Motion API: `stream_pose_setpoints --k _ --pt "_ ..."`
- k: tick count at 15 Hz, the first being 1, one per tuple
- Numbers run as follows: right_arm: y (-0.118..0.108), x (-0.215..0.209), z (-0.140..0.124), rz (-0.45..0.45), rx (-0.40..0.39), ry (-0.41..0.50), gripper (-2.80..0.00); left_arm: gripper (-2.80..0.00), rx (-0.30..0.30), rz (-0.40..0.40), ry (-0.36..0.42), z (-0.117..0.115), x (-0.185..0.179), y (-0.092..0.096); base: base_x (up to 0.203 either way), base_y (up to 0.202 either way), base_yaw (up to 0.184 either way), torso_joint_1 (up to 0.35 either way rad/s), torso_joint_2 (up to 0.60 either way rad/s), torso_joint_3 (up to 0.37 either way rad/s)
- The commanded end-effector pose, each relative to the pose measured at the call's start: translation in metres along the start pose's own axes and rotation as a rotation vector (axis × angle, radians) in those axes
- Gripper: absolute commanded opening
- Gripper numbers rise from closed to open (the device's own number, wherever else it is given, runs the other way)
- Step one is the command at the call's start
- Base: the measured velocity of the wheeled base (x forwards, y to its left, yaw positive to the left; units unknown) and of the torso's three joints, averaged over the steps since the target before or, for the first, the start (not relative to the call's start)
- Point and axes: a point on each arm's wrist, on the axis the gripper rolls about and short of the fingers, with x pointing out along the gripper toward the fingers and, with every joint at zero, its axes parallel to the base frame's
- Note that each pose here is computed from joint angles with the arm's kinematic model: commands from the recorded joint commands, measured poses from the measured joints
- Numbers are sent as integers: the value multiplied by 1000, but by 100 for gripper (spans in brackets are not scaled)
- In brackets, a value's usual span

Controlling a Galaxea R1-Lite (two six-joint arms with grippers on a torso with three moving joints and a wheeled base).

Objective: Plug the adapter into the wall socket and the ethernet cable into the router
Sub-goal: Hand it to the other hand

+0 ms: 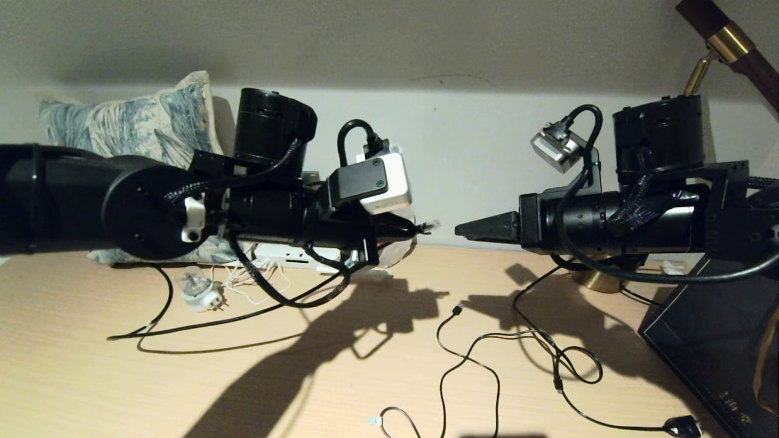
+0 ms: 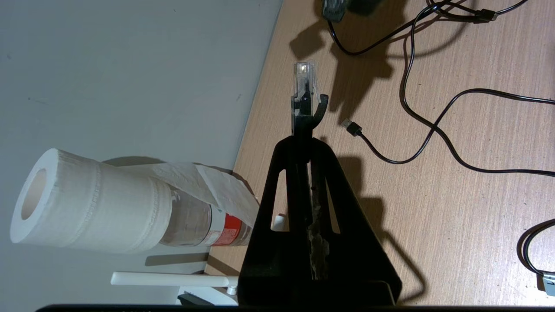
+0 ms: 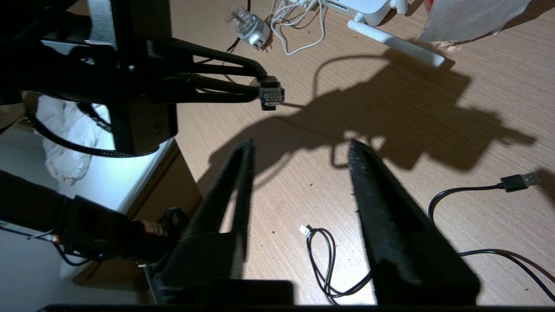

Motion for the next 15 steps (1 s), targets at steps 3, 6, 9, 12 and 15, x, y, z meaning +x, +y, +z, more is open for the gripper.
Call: stream_pose_setpoints --k 3,6,9,12,15 --pt "7 2 5 9 -24 -20 0 -280 11 9 -9 5 -8 1 0 0 0 0 0 0" --pt "16 5 6 35 -44 -23 0 -280 12 9 -11 5 -10 0 0 0 0 0 0 0" --pt "22 9 6 56 -52 -16 0 -280 14 11 -14 7 -12 0 0 0 0 0 0 0" --pt "23 12 4 59 -51 -10 0 -280 15 15 -16 8 -15 -1 0 0 0 0 0 0" --pt "25 15 2 61 -50 -3 0 -280 17 7 -20 9 -15 -4 0 0 0 0 0 0"
